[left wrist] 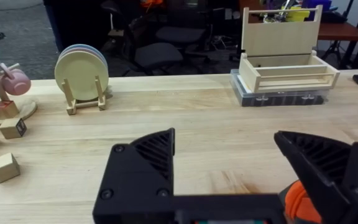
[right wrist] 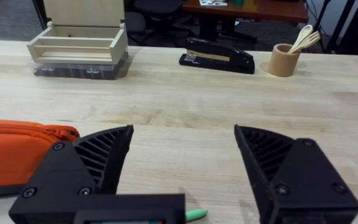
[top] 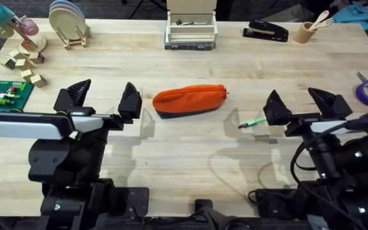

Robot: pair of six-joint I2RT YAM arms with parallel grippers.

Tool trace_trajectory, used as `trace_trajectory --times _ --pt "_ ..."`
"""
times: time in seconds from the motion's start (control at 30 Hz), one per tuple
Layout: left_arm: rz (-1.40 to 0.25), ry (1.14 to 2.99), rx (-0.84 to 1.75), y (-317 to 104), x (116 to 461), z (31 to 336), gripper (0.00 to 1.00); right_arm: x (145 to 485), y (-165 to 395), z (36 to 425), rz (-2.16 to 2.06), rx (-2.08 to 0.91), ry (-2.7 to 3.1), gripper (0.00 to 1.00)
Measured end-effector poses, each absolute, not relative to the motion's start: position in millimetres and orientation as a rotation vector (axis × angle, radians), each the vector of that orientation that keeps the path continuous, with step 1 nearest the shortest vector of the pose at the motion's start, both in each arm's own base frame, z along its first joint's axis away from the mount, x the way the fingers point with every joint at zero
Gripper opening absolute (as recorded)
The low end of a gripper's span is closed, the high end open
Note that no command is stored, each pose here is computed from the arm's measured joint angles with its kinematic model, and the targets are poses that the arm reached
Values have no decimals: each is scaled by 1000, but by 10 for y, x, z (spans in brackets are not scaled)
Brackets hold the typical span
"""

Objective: Unzip the bag, pick up the pens from the table one at a time and place them inside, then zip the bag closed.

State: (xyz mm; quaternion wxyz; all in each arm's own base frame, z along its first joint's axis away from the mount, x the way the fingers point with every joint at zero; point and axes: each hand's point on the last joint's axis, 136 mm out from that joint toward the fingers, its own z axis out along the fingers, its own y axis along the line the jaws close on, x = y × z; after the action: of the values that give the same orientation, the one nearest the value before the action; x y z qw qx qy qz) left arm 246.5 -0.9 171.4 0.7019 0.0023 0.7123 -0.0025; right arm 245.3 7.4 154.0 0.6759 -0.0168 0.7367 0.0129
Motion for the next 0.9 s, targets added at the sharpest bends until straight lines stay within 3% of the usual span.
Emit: trace_trajectory --times 0.63,0.77,0.9 --pt "-23 1588 23 -47 2465 1709 993 2452 78 1531 31 -40 1661 997" --pt "-41 1666 37 -82 2438 1571 992 2449 79 1539 31 -40 1662 997" --pt "-40 1719 51 -94 2354 1654 993 2420 92 1570 38 -46 1683 997"
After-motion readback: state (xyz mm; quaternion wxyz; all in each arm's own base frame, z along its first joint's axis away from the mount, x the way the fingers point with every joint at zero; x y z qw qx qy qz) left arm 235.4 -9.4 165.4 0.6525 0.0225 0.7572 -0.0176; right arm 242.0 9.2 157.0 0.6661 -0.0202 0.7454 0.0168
